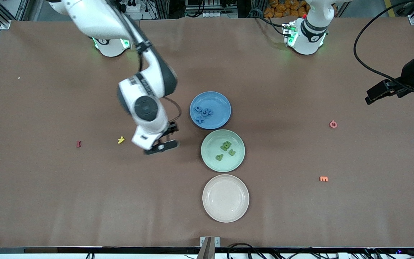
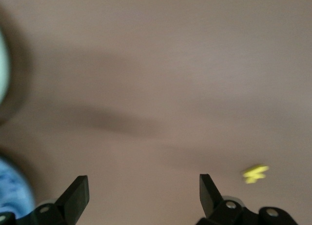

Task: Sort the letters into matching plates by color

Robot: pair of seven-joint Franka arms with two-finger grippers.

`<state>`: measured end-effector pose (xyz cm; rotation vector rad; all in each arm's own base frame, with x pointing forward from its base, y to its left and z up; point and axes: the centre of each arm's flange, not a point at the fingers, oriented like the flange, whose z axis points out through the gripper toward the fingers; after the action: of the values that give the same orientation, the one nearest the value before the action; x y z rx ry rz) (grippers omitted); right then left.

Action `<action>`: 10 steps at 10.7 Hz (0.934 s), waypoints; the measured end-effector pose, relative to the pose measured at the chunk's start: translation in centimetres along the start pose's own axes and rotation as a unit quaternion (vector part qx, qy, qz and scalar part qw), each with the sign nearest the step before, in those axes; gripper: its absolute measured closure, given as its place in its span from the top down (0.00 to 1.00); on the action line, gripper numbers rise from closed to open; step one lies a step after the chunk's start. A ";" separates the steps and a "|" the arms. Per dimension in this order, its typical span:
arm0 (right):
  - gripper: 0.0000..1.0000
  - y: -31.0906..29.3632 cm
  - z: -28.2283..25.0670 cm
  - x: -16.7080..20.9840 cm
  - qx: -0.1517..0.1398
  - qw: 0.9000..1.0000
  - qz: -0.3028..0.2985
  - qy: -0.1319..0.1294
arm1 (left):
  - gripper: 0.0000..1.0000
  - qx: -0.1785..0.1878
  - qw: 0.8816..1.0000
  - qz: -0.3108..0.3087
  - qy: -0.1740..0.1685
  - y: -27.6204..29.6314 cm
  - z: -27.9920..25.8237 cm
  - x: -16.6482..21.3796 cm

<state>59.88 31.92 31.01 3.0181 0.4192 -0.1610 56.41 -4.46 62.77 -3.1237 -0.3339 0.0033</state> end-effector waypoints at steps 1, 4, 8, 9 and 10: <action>1.00 4.7 -0.6 0.9 0.000 1.000 0.010 0.005 | 1.00 0.001 1.000 0.000 0.000 0.0 0.0 0.0; 1.00 16.5 -0.9 1.7 0.003 0.999 0.032 0.007 | 1.00 0.000 1.000 0.000 0.002 0.0 -0.1 0.0; 1.00 27.9 -0.6 0.5 -0.012 0.998 0.069 0.006 | 1.00 -0.001 1.000 0.000 0.007 0.0 -0.2 0.1; 1.00 29.7 -1.0 0.3 -0.019 0.996 0.083 0.010 | 1.00 -0.001 1.000 0.001 0.007 0.0 -0.3 0.1; 1.00 31.4 -2.1 0.0 -0.025 0.995 0.096 0.018 | 1.00 -0.001 1.000 0.006 0.008 0.0 -0.4 0.1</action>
<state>68.77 2.08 35.46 2.9925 0.1324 -0.0793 56.47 -4.49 63.16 -3.1258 -0.3161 -0.0225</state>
